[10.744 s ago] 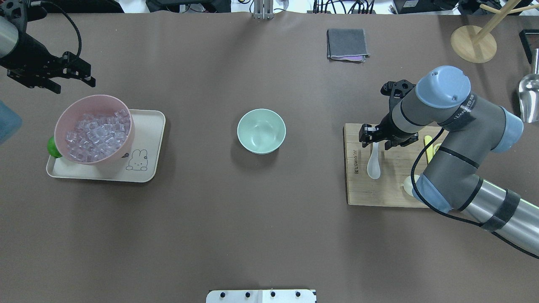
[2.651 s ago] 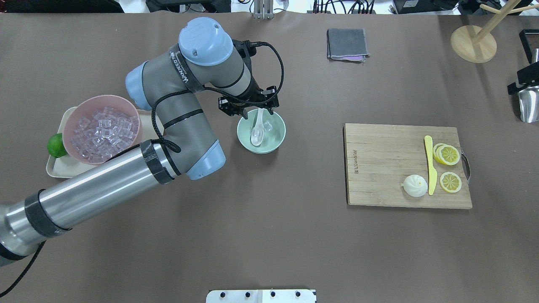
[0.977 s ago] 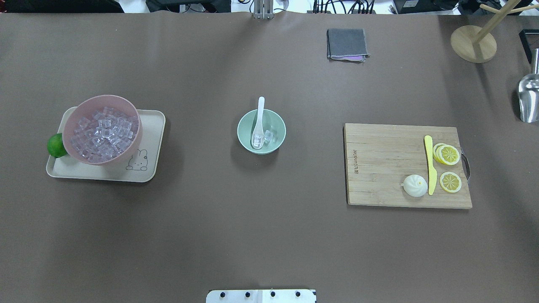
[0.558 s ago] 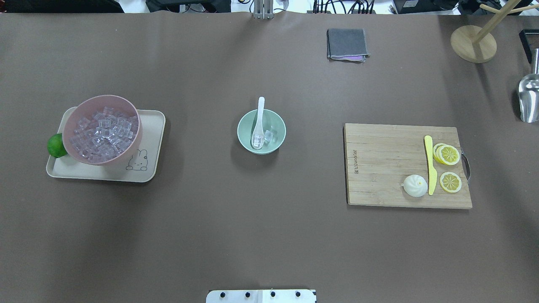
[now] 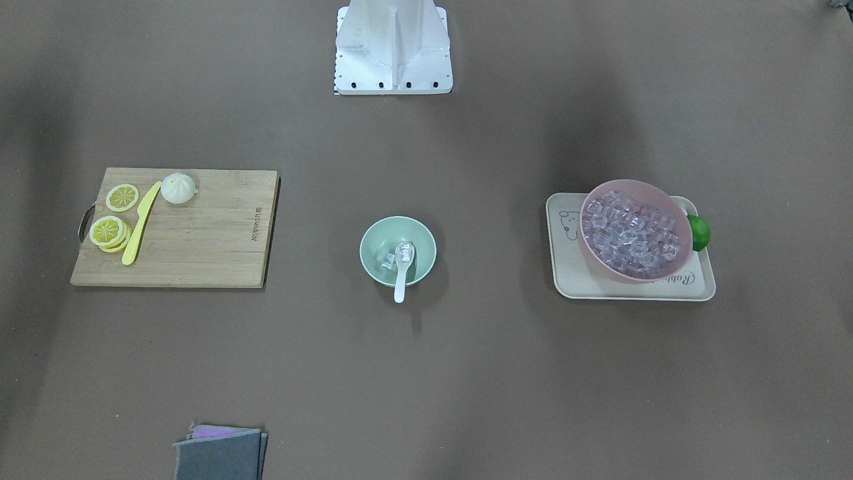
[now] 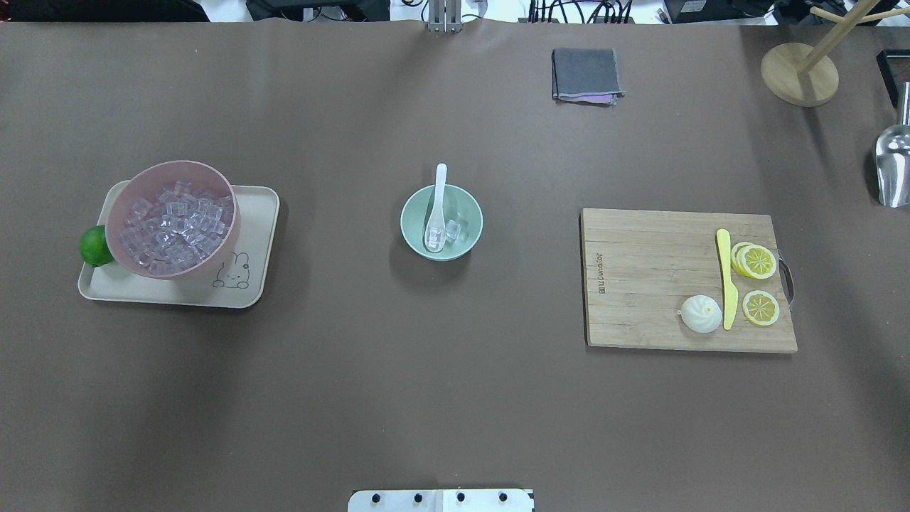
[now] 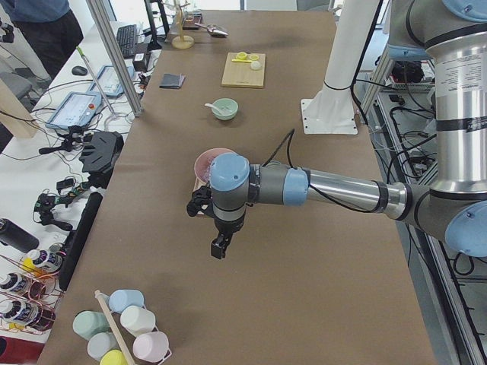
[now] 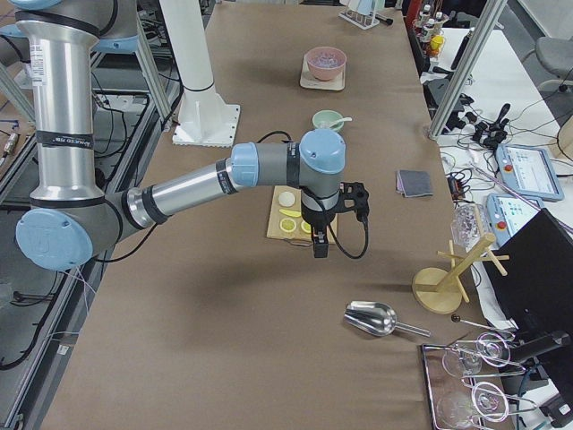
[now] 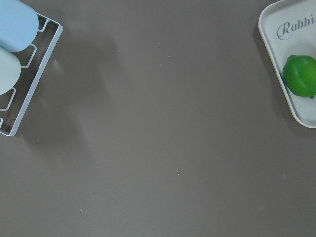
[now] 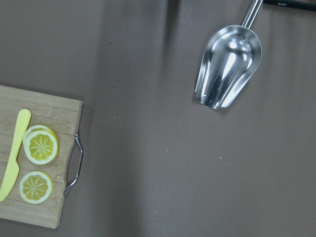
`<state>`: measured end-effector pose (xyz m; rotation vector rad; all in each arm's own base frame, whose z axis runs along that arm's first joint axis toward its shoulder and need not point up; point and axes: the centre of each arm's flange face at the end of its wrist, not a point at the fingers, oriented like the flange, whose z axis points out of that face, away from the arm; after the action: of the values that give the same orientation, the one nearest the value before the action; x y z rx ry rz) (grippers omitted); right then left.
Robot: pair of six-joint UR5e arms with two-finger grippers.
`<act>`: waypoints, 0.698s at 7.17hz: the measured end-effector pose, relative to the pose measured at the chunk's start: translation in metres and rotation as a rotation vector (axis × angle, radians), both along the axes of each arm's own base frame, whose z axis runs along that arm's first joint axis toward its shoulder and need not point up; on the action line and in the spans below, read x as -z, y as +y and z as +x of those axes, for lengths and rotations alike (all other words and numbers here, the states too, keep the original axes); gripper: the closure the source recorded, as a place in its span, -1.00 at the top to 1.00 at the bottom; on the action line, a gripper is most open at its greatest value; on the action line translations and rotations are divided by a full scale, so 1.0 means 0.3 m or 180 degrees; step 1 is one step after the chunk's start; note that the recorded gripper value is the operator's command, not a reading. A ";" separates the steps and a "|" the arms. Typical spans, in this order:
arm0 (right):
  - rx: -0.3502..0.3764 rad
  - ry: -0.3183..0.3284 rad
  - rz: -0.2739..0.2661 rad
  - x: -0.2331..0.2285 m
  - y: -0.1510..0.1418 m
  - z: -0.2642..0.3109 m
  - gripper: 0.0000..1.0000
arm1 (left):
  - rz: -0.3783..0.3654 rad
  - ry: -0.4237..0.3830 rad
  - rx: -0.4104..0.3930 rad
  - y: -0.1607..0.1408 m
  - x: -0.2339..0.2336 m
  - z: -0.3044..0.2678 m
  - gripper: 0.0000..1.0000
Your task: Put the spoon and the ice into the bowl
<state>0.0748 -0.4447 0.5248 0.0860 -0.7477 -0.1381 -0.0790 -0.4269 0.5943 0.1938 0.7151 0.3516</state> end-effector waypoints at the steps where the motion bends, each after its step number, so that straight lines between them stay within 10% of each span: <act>1: 0.0079 0.0016 0.0011 -0.034 0.027 0.006 1.00 | -0.0020 0.0000 0.0000 -0.005 -0.012 0.000 0.96; 5: 0.0244 0.0014 -0.0097 -0.177 0.133 0.027 1.00 | -0.0033 -0.0007 0.0000 0.007 -0.018 -0.004 0.96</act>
<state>0.0830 -0.4046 0.5780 0.0279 -0.7488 -0.1999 -0.0801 -0.4248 0.5998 0.1836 0.7146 0.3479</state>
